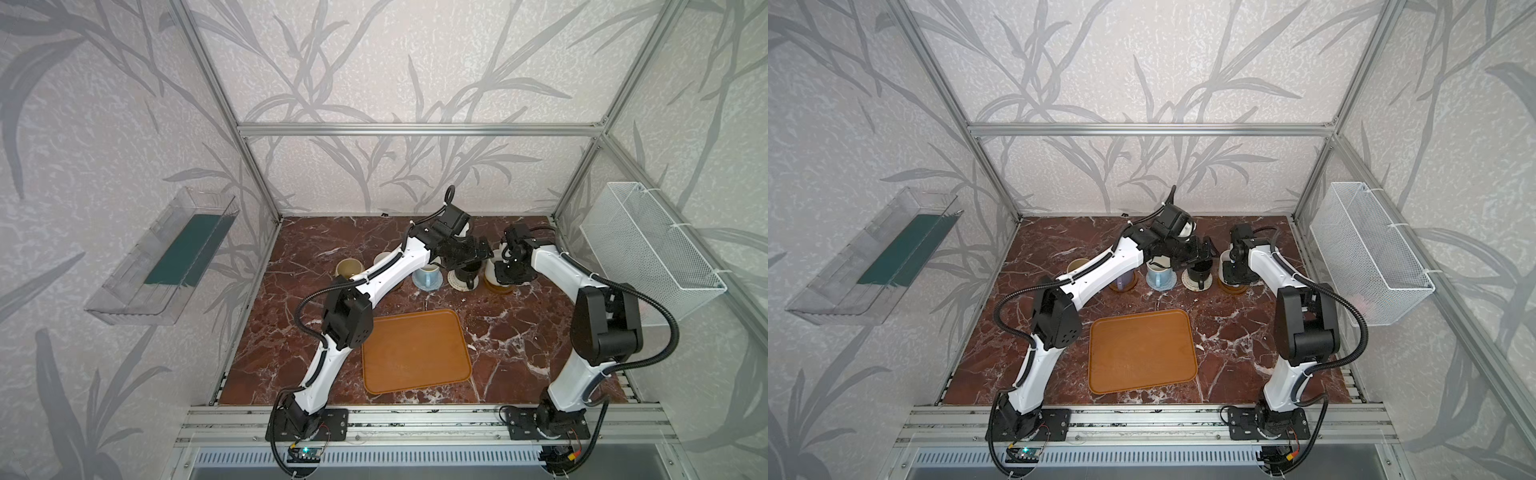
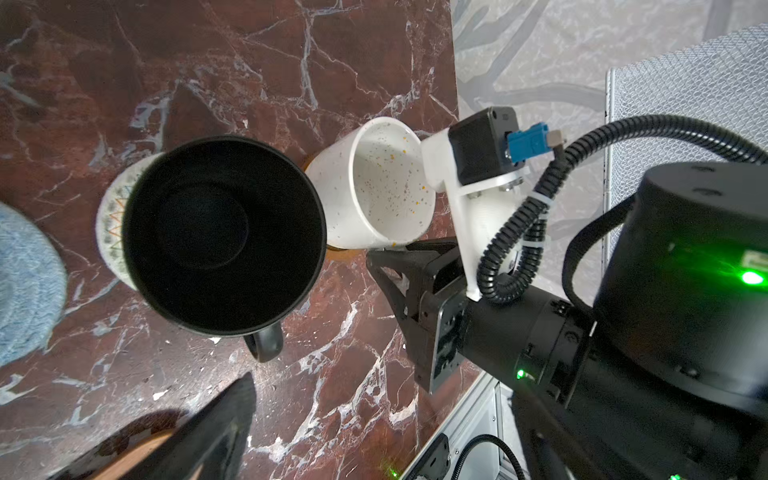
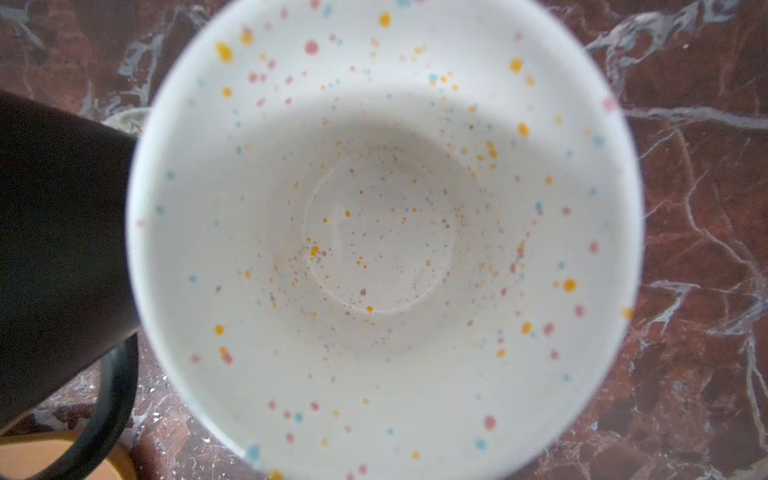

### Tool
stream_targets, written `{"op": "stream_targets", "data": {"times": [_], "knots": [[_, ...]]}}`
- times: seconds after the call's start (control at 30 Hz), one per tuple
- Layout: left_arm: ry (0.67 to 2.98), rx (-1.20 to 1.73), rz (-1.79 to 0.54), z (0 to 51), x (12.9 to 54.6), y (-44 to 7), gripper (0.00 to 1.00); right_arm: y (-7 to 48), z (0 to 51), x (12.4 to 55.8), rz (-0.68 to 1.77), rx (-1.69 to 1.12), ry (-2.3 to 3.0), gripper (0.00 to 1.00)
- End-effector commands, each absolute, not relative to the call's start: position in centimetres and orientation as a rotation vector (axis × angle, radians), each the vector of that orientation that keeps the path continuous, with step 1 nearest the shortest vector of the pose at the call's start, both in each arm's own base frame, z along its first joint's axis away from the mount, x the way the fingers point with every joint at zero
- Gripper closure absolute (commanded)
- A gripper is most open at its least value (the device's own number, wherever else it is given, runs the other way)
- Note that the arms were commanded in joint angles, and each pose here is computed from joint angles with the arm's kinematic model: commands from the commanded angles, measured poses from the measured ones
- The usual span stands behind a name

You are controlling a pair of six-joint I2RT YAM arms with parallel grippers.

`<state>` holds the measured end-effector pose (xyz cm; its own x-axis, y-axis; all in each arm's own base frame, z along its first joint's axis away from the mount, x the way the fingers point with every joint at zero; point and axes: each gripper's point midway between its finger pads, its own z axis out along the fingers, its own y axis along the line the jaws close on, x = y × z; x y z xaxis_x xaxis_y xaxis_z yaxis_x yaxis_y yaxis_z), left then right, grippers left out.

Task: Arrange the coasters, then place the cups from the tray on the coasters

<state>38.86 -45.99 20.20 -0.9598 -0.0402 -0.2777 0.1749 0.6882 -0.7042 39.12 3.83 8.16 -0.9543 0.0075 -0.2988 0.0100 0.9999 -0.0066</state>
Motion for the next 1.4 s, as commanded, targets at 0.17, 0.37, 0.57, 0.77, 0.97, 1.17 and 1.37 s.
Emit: {"op": "stream_targets", "data": {"times": [0.17, 0.37, 0.57, 0.77, 0.97, 1.17, 1.37], "knots": [[2.559, 0.101, -1.191, 23.2, 38.5, -45.6, 0.02, 3.5, 6.6, 37.2, -0.013, 0.072, 2.882, 0.99], [2.555, 0.098, -1.187, 23.3, 38.5, -45.5, 0.02, 2.8, 7.0, 37.1, -0.041, 0.127, 2.83, 0.95], [2.554, 0.094, -1.19, 23.3, 38.5, -45.5, 0.02, 2.4, 7.5, 37.6, -0.053, 0.124, 2.827, 0.93], [2.558, 0.091, -1.185, 23.1, 38.3, -45.3, 0.02, 2.8, 6.9, 37.2, -0.021, 0.104, 2.846, 0.86], [2.545, 0.098, -1.183, 23.7, 38.0, -44.8, 0.02, 2.7, 7.3, 37.0, -0.025, 0.119, 2.843, 0.72], [2.518, 0.085, -1.174, 24.5, 37.8, -43.9, 0.02, 2.5, 8.4, 37.0, -0.028, 0.123, 2.815, 0.64], [2.437, 0.112, -1.081, 27.1, 37.5, -40.6, 0.01, 2.5, 11.7, 36.3, -0.012, 0.143, 2.735, 0.47]]}}
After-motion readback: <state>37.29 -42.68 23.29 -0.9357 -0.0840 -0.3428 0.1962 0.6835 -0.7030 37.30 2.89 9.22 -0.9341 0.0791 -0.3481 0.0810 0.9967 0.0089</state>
